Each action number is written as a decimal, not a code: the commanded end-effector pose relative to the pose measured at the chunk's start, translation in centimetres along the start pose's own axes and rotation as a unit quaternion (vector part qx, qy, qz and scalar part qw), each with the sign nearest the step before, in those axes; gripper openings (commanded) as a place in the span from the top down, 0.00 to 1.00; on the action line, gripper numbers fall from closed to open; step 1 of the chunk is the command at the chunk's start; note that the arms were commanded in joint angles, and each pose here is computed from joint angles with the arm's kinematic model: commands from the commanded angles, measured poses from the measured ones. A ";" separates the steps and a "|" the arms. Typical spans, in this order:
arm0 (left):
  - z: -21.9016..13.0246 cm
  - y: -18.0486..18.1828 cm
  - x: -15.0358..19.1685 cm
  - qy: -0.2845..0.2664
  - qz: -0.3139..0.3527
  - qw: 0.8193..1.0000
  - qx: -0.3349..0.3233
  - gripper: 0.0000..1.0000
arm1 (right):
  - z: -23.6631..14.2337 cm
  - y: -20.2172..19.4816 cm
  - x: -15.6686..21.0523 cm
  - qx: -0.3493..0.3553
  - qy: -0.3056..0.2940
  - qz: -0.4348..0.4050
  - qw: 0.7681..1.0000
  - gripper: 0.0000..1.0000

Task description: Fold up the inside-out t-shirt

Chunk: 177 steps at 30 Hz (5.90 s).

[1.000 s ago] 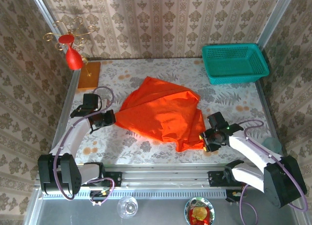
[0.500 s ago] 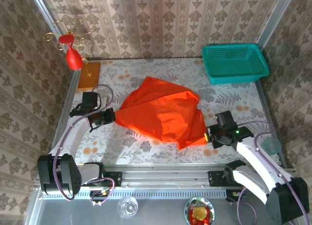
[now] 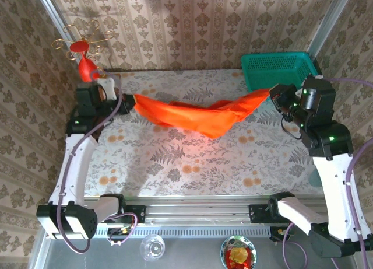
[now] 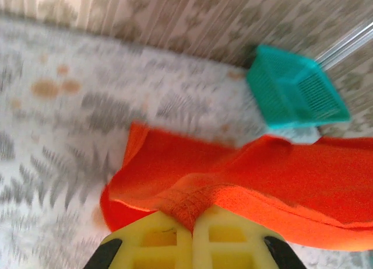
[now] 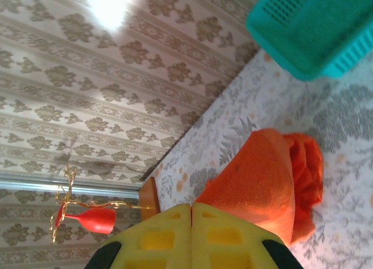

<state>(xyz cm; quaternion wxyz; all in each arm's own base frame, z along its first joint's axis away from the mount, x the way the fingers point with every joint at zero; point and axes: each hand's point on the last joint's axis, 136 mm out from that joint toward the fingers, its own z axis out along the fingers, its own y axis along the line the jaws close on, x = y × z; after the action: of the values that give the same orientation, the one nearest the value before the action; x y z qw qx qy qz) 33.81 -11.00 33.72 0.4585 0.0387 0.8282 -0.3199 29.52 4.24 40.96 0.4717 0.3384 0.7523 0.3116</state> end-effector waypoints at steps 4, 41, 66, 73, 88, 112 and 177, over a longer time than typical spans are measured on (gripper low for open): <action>-10.3 -11.9 -14.9 -0.198 0.155 0.964 0.092 1.00 | 2.6 3.6 0.8 -0.084 0.043 -0.011 0.996 1.00; -18.7 -17.3 -14.3 -0.289 0.210 0.926 0.125 1.00 | -16.4 11.2 -10.8 -0.145 -0.262 -0.147 0.943 1.00; 4.6 4.8 -12.6 -0.090 0.097 0.988 -0.074 1.00 | 17.7 9.0 -9.5 -0.014 -0.097 -0.195 0.976 1.00; 18.7 16.3 -9.6 0.001 0.012 0.994 -0.109 0.82 | 34.8 1.8 -5.0 0.067 -0.016 -0.200 0.977 0.87; 19.3 12.9 -6.4 0.087 0.043 0.988 -0.121 0.53 | 33.0 -1.1 2.4 0.079 0.112 -0.213 0.967 0.49; 8.2 7.2 19.6 0.248 -0.022 0.952 -0.177 0.61 | 31.3 -8.5 19.4 0.072 0.352 -0.177 0.916 0.53; 0.9 14.1 28.7 0.333 -0.090 0.846 -0.406 1.00 | 4.9 -22.2 28.6 0.261 0.416 -0.225 0.842 0.52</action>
<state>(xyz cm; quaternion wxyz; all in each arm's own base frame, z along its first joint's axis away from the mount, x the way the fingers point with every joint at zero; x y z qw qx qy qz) 23.50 -7.36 3.46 0.1002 -0.1225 0.9868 0.0351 21.50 16.67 8.53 0.0831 0.0930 0.9831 0.1340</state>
